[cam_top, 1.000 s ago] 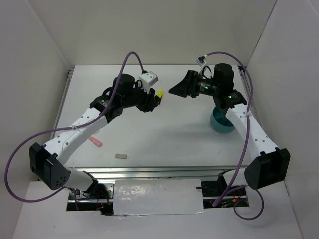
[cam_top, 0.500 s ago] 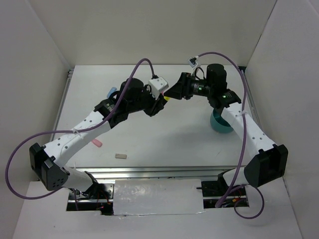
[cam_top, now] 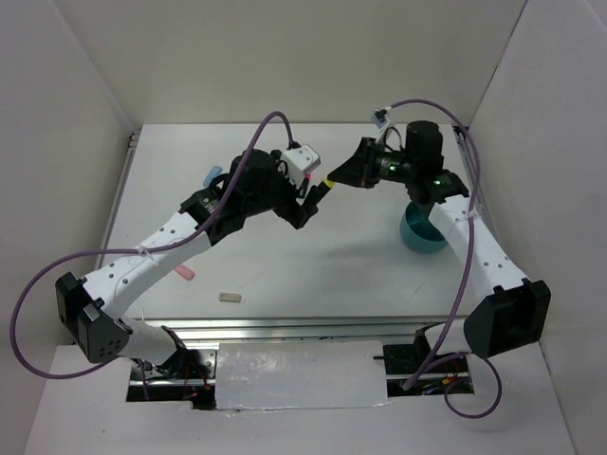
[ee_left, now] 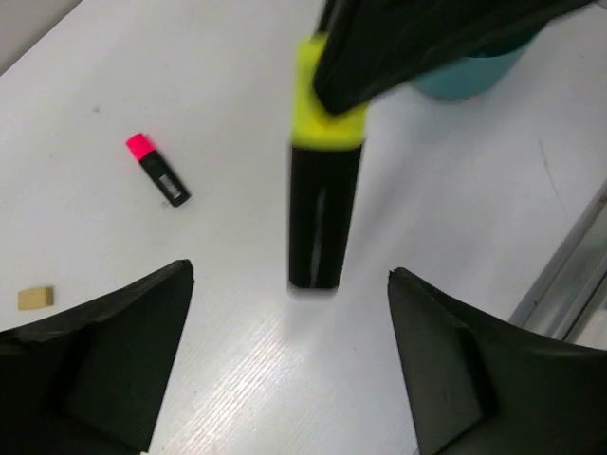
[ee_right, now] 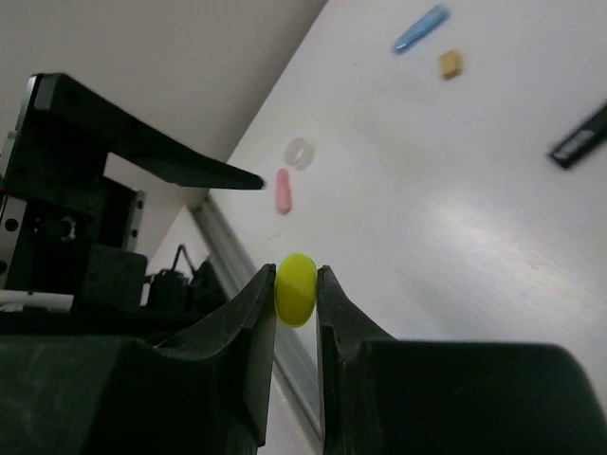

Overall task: Sort the stationery into containers
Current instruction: Place the stationery in the storage box.

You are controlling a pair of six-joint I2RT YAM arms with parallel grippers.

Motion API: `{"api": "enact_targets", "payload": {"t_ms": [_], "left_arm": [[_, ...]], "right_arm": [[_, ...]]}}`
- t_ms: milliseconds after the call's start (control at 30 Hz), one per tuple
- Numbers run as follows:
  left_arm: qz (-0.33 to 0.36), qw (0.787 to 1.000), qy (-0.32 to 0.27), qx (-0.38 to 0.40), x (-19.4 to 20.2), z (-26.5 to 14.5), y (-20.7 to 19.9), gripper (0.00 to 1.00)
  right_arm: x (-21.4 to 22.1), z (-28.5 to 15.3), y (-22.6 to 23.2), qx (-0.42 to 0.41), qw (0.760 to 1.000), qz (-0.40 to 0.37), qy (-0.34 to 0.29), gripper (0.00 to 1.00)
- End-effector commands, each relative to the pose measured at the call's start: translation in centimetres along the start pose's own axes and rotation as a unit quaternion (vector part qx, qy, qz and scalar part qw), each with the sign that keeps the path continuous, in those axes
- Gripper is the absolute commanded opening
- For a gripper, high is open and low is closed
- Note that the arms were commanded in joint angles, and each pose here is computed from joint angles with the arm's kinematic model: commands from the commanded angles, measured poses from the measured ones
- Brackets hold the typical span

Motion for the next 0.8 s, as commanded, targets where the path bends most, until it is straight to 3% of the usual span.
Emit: {"api": "enact_targets", "payload": {"t_ms": [0, 100, 133, 233, 367, 567, 767], "left_arm": [[-0.02, 0.997, -0.023, -0.065, -2.1, -1.8, 2.5, 0.99], [-0.024, 0.996, -0.022, -0.089, -1.2, -2.5, 3.1, 0.99], [-0.027, 0.995, -0.014, -0.093, -0.5, -2.3, 3.2, 0.99], [-0.032, 0.995, -0.006, -0.097, 0.1, -2.3, 3.6, 0.99], [-0.044, 0.994, 0.002, -0.096, 0.4, -2.3, 3.9, 0.99], [-0.046, 0.995, 0.006, -0.094, 0.4, -2.2, 4.2, 0.99], [-0.049, 0.993, 0.011, -0.102, 0.8, -1.9, 4.6, 0.99]], "right_arm": [[-3.3, -5.3, -0.6, 0.037, 0.996, -0.04, -0.065, 0.0], [-4.3, -12.0, -3.3, 0.125, 0.986, -0.051, -0.102, 0.0], [-5.5, -15.0, -4.7, 0.165, 0.976, -0.052, -0.134, 0.0], [-5.4, -21.1, -7.1, 0.275, 0.944, -0.102, -0.151, 0.0], [-3.8, -27.7, -8.9, 0.384, 0.903, -0.097, -0.167, 0.0], [-1.6, -32.7, -11.9, 0.47, 0.864, -0.064, -0.17, 0.0], [-2.3, -33.4, -15.4, 0.475, 0.86, -0.031, -0.184, 0.0]]}}
Point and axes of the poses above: each gripper's point midway between its finger pads, its own z axis out along the fingers, its own y axis along the line the jaws close on, x = y × z, the point moved 1 cm from there along -z, back along the fingers, and after that the axes turned 12 degrees about z, right-handed, at the moved point
